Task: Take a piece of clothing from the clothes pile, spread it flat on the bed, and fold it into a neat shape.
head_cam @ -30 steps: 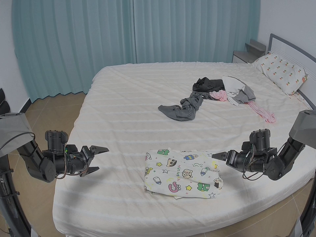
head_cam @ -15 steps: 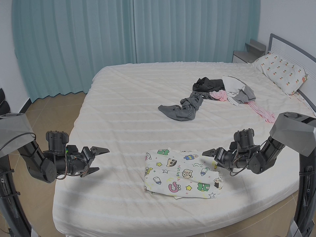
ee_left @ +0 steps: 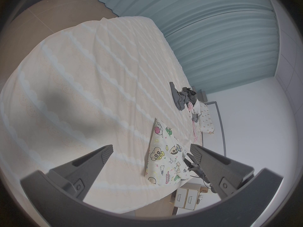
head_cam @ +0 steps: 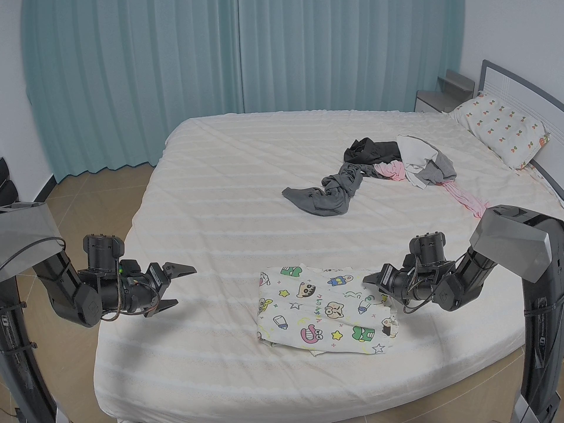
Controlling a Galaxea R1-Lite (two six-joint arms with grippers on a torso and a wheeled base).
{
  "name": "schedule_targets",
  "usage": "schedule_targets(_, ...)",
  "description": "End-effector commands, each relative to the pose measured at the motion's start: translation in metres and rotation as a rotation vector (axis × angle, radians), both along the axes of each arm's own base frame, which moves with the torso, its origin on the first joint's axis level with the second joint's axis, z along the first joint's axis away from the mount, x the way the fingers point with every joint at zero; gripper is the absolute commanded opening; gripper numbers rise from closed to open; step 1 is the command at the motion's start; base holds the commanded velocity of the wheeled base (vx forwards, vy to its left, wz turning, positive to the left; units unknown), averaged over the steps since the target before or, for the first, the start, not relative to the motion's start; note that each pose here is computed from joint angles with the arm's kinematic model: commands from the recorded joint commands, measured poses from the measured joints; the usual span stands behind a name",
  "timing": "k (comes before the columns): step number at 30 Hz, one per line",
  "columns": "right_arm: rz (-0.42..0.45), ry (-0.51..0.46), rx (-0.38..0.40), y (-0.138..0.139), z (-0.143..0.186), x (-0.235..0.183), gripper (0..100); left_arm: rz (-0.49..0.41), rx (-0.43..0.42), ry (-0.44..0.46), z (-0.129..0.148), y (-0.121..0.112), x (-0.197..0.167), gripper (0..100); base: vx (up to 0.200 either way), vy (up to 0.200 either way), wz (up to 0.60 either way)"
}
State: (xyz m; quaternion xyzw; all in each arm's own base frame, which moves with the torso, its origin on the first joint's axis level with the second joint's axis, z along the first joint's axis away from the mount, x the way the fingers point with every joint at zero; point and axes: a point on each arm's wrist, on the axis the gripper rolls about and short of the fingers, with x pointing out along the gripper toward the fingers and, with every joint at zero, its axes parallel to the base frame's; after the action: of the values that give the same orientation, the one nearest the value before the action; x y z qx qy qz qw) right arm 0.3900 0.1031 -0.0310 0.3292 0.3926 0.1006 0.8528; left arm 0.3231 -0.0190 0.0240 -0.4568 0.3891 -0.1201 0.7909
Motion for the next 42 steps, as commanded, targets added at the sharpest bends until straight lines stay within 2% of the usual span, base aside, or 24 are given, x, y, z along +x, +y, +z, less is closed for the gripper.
schedule_targets(1,-0.012,-0.007,0.006,-0.003,0.003,0.001,0,0.001,0.0,0.001,0.0,0.0,0.0,100,0.0,0.0,0.0)
schedule_targets(5,-0.047,-0.031,0.045,-0.007,0.014,0.004,0,0.0,0.0,0.001,0.0,0.0,0.0,100,0.0,0.0,0.0)
schedule_targets(7,-0.089,-0.058,0.088,-0.014,0.022,0.01,0,0.0,0.0,0.001,0.0,0.0,0.0,100,0.0,0.0,0.0)
schedule_targets(28,-0.132,-0.104,0.103,-0.027,0.017,0.04,0,-0.001,0.001,0.003,-0.001,0.0,0.0,100,0.0,0.0,0.0)
schedule_targets(29,-0.132,-0.106,0.103,-0.027,0.017,0.04,100,-0.001,0.001,0.003,-0.001,0.0,0.0,100,0.0,0.0,0.0)
schedule_targets(33,-0.131,-0.101,0.102,-0.027,0.018,0.037,100,-0.001,0.001,0.003,-0.001,0.0,0.0,100,0.0,0.0,0.0)
schedule_targets(38,-0.111,-0.059,0.099,-0.027,0.03,0.007,100,-0.001,0.001,0.003,-0.001,0.0,0.0,100,0.0,0.0,0.0)
schedule_targets(42,-0.025,-0.005,0.111,-0.019,0.032,-0.018,100,-0.001,0.001,0.003,-0.001,0.0,0.0,100,0.0,0.0,0.0)
